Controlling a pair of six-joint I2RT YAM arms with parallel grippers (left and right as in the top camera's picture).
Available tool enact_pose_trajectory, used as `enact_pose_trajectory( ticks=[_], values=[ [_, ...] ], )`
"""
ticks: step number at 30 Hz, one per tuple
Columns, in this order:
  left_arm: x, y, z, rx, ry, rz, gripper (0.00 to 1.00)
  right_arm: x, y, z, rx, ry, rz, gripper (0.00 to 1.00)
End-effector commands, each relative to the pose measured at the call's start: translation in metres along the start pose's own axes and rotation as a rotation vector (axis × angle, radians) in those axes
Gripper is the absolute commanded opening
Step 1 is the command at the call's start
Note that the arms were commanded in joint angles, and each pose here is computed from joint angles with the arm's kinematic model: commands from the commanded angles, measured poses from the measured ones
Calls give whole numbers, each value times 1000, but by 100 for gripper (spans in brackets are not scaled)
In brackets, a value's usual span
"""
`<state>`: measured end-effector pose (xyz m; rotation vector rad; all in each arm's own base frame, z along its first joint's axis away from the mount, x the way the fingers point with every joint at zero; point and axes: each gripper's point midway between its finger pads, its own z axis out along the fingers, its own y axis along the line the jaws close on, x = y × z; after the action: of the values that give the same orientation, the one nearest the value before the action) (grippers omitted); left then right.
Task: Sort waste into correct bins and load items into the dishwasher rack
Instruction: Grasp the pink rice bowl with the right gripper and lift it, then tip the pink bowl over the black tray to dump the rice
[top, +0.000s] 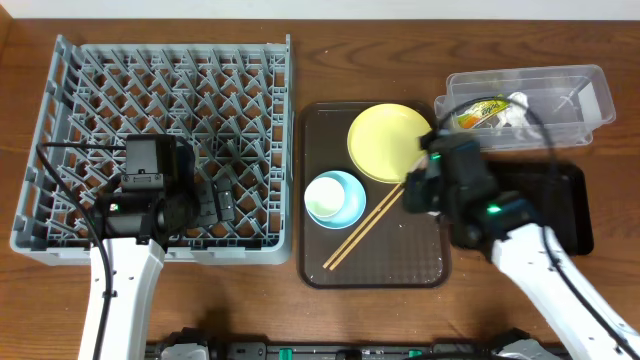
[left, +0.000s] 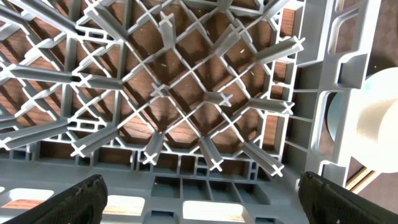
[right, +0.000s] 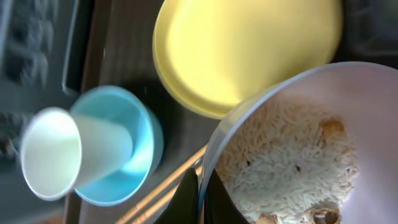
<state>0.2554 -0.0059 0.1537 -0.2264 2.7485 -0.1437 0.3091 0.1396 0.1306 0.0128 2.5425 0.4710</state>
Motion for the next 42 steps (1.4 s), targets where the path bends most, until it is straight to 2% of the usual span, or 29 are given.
enact_pose_trajectory(
  ticks=[1,11,18,24,29,42],
  values=[
    [-5,-4,-5,14,-16,-4,100,-15,-9,-13,-79,-5,97,1],
    [-5,-4,-5,14,-16,-4,100,-22,-65,-27,-232,38,286,1],
    [-5,-4,-5,14,-16,-4,100,-24,-81,-34,-470,49,372,1],
    [-5,-4,-5,14,-16,-4,100,-32,-97,-43,-643,-5,436,1],
    [-5,-4,-5,14,-16,-4,100,-35,-119,-47,-682,-47,505,1],
    [-5,-4,-5,14,-16,-4,100,-48,-167,-77,-927,-227,679,1]
  ],
)
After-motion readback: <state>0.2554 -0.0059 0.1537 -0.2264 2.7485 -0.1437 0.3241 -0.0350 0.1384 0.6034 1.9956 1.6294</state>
